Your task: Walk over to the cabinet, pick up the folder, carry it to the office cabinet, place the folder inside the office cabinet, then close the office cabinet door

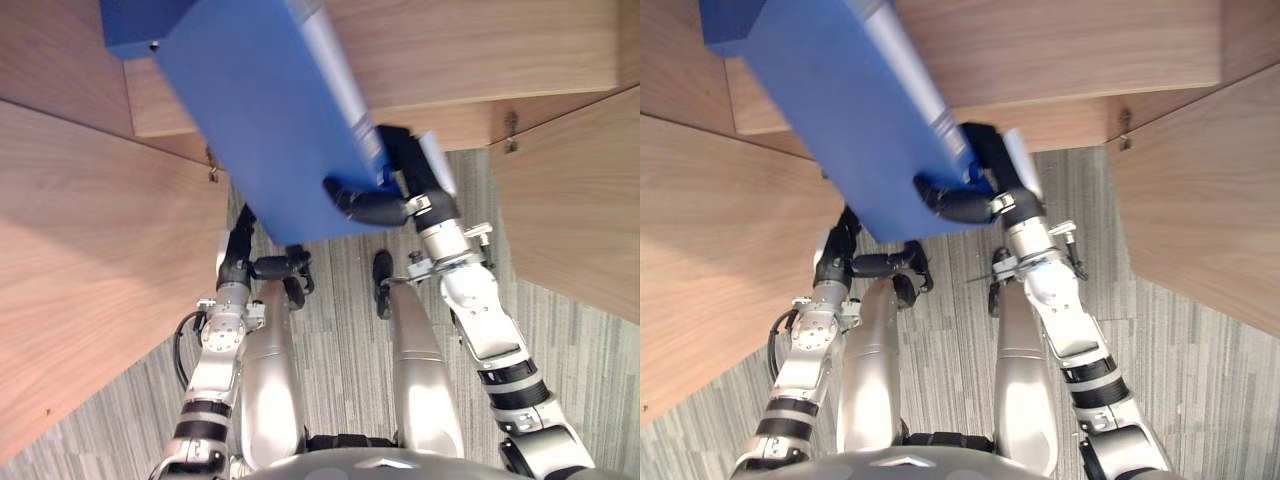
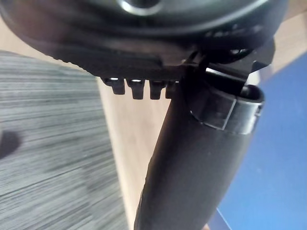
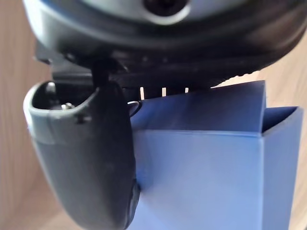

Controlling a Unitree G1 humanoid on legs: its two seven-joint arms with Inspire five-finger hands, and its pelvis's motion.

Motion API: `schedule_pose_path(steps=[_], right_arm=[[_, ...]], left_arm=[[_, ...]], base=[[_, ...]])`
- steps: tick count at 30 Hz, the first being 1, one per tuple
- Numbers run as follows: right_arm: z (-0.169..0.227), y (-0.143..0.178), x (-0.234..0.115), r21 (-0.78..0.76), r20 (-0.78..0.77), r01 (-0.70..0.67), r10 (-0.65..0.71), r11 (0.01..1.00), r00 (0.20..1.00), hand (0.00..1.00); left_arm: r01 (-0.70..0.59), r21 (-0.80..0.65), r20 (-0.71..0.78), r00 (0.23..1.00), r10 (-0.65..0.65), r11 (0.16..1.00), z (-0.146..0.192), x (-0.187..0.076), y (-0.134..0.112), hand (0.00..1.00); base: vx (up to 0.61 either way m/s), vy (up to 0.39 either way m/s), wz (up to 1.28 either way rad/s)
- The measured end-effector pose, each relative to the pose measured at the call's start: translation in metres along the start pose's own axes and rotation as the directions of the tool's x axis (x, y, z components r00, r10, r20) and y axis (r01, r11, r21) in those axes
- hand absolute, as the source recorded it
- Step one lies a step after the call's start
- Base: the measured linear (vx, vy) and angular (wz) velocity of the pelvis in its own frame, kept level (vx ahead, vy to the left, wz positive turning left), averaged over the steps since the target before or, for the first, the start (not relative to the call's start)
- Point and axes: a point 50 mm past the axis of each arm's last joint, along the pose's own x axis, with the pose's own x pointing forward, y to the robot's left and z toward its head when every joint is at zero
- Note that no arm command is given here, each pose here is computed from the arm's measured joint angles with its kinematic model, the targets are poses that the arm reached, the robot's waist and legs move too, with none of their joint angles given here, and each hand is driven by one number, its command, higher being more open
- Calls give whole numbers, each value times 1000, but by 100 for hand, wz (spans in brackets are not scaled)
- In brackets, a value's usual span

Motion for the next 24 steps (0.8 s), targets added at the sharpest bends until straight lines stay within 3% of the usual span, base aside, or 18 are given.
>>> schedule_pose_path(steps=[3, 7, 10, 18, 24], right_arm=[[1, -25, 3, 156, -8, 206, -207, 966, 978, 0], [1, -52, -1, 346, -31, 375, -389, 860, 921, 0], [3, -65, 0, 440, -33, 426, -460, 791, 887, 0], [36, -84, 28, 690, 92, 354, -561, 632, 823, 0], [52, -98, 53, 786, 118, 293, -597, 545, 793, 0]], left_arm=[[-54, -25, 56, 997, 55, 998, 13, 0, 13, 100], [-98, -53, 70, 992, 102, 994, 17, -4, 24, 100], [-92, -63, 98, 990, 98, 994, 24, -7, 23, 100], [-87, -118, 179, 978, 107, 989, 44, -13, 22, 100], [-84, -138, 175, 979, 107, 987, 44, -22, 22, 100]], base=[[-16, -12, 21], [0, 6, 7], [-11, 23, 0], [-46, 41, -2], [-32, 51, 3]])
